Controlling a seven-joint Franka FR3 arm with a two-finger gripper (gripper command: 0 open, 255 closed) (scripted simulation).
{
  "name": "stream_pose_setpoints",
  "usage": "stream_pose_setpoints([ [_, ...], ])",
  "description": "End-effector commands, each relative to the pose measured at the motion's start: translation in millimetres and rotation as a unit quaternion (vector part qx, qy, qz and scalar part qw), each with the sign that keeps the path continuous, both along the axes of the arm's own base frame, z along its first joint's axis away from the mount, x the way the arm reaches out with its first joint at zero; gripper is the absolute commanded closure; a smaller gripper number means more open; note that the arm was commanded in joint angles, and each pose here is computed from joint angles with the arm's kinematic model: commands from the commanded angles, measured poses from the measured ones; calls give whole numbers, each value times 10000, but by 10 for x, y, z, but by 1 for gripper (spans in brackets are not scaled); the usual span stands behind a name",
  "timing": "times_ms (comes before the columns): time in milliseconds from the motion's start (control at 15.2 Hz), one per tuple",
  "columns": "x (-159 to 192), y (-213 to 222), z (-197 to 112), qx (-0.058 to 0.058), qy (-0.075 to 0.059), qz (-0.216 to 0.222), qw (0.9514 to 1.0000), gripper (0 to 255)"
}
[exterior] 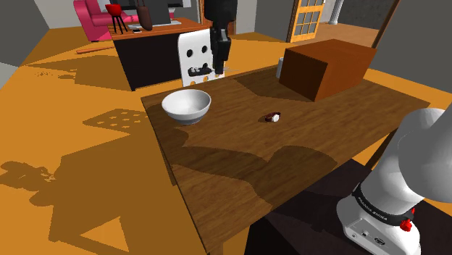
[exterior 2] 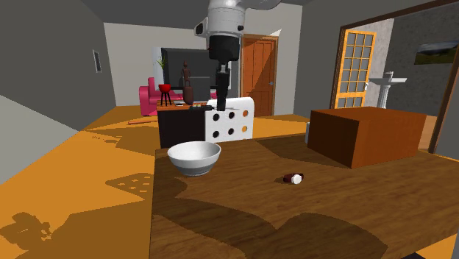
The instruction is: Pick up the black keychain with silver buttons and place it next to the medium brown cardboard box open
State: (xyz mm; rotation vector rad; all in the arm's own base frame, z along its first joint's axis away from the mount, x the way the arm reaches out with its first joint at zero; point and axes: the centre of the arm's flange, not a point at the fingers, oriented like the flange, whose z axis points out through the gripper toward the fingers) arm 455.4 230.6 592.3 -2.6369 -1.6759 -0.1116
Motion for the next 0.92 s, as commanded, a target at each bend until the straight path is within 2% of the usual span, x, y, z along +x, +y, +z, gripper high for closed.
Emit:
stream_pose_setpoints([
  [0,-59,-193,21,0,1,1,10000,255],
  [858,-510,-1848,21,0,1,1,10000,255],
])
